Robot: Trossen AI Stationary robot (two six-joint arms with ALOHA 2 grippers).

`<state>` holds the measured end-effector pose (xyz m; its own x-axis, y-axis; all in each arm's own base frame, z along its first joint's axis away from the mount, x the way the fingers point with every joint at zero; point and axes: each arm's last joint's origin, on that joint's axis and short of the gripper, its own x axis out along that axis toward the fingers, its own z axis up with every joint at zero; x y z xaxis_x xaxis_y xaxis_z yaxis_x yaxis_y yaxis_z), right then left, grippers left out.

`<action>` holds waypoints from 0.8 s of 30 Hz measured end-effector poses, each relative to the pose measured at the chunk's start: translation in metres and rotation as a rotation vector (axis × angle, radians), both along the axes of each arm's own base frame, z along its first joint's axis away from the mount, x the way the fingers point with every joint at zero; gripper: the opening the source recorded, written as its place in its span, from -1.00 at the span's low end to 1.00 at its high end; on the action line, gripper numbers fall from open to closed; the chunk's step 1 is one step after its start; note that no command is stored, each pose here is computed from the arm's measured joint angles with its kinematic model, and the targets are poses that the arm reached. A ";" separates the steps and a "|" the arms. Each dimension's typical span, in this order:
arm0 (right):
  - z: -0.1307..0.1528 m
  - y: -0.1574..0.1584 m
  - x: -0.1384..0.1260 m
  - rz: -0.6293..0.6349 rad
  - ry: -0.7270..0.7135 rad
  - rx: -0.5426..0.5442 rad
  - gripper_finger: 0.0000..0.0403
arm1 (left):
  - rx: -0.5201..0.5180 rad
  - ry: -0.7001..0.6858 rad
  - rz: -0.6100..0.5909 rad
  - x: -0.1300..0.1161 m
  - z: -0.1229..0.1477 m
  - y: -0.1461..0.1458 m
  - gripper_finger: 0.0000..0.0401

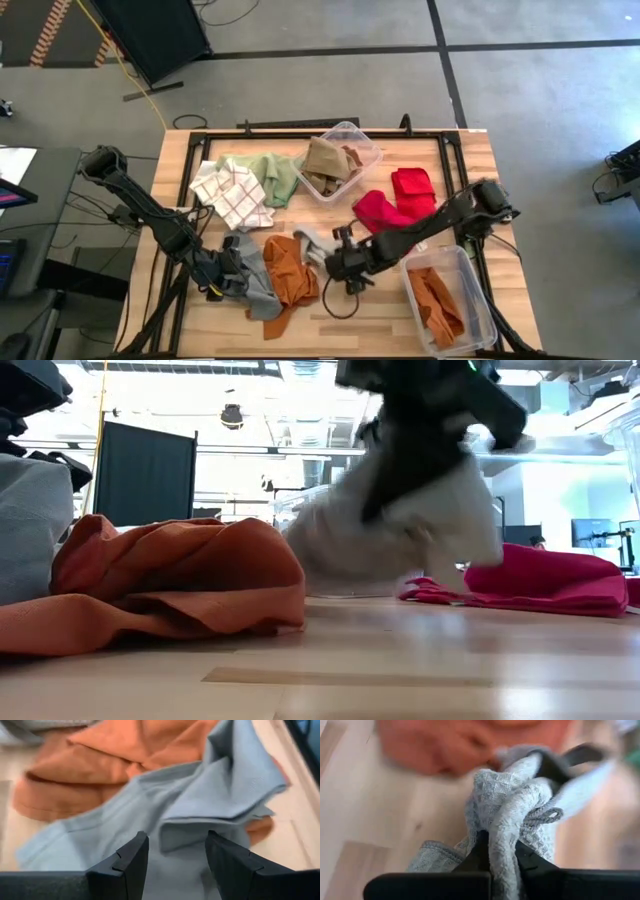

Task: Sort towels by color in basket
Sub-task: Put the light gray towel into the top transparent bin

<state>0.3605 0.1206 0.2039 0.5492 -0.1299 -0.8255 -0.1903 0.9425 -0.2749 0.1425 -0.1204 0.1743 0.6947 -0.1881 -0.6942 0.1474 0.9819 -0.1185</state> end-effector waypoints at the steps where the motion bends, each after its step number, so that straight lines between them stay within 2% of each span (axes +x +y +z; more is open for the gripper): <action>1: 0.011 -0.006 -0.002 -0.006 -0.033 -0.014 -0.81 | 0.021 -0.007 0.004 0.000 0.000 0.001 -0.08; 8: 0.094 -0.060 -0.020 -0.093 -0.299 -0.123 -0.81 | 0.179 -0.071 -0.004 0.001 0.000 0.004 -0.08; 13: 0.140 -0.105 -0.041 -0.185 -0.460 -0.174 -0.81 | 0.224 -0.091 -0.025 0.003 0.001 0.005 -0.08; 19: 0.161 -0.146 -0.069 -0.310 -0.467 -0.186 -0.81 | 0.243 -0.072 -0.026 0.001 -0.001 0.007 -0.08; 24: 0.158 -0.159 -0.081 -0.302 -0.381 -0.115 -0.81 | 0.252 -0.065 -0.031 0.001 -0.001 0.007 -0.08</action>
